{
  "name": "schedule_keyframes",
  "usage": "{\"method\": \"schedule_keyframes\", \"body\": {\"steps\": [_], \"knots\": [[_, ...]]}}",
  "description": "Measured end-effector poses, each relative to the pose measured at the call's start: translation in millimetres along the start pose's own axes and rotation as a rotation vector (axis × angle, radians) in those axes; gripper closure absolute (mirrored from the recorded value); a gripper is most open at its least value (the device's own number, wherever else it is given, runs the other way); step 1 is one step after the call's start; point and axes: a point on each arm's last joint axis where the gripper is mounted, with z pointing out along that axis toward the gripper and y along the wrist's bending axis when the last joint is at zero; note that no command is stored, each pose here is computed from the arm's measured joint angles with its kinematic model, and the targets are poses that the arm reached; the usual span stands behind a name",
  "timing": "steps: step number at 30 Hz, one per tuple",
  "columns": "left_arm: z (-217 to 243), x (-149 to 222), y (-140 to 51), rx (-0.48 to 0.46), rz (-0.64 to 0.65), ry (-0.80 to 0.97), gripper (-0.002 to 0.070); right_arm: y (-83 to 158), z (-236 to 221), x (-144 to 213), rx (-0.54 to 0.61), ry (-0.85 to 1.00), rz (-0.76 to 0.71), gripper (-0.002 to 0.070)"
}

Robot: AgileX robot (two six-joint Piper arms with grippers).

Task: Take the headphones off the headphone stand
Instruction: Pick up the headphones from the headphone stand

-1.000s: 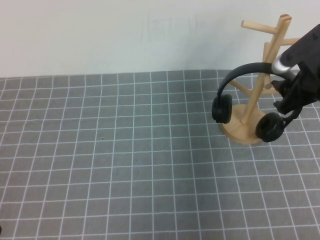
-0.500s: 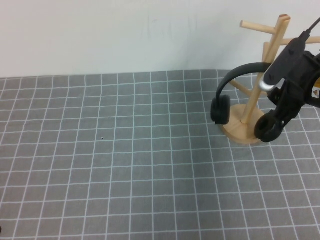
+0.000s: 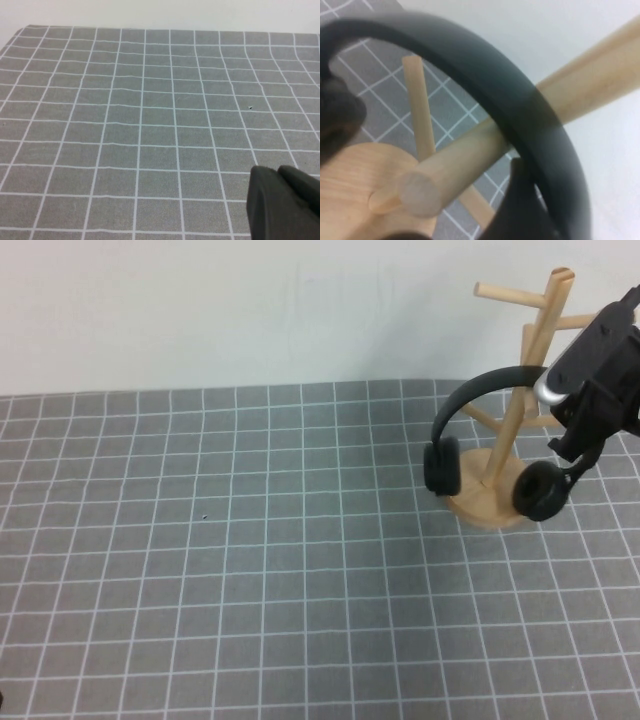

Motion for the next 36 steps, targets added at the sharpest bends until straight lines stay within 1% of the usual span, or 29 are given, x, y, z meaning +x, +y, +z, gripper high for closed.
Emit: {"method": "schedule_keyframes", "body": {"steps": [3, 8, 10, 12, 17, 23, 25, 30, 36], "knots": [[0.0, 0.0, 0.0, 0.000, 0.000, 0.000, 0.0678, 3.6, 6.1, 3.6, -0.009, 0.001, -0.018, 0.0273], [0.0, 0.0, 0.0, 0.000, 0.000, 0.000, 0.0678, 10.3, 15.4, 11.2, -0.031, 0.020, -0.032, 0.0289], [0.0, 0.0, 0.0, 0.000, 0.000, 0.000, 0.0678, 10.6, 16.3, 11.2, -0.029, 0.013, -0.034, 0.0306], [0.0, 0.0, 0.0, 0.000, 0.000, 0.000, 0.0678, 10.0, 16.3, 9.9, -0.022, -0.001, -0.034, 0.0346], [0.0, 0.0, 0.0, 0.000, 0.000, 0.000, 0.0678, 9.2, 16.3, 8.3, -0.014, -0.019, -0.034, 0.0485], [0.0, 0.0, 0.0, 0.000, 0.000, 0.000, 0.0678, 9.5, 16.4, 8.8, -0.016, -0.014, -0.038, 0.0619], [0.0, 0.0, 0.0, 0.000, 0.000, 0.000, 0.0678, 9.4, 15.6, 9.3, -0.020, -0.003, -0.034, 0.0633], [0.0, 0.0, 0.0, 0.000, 0.000, 0.000, 0.0678, 2.3, 1.7, 5.4, -0.017, 0.049, 0.000, 0.0634], [0.0, 0.0, 0.0, 0.000, 0.000, 0.000, 0.0678, -12.8, -37.6, -11.6, 0.001, 0.094, 0.067, 0.0634]]}}
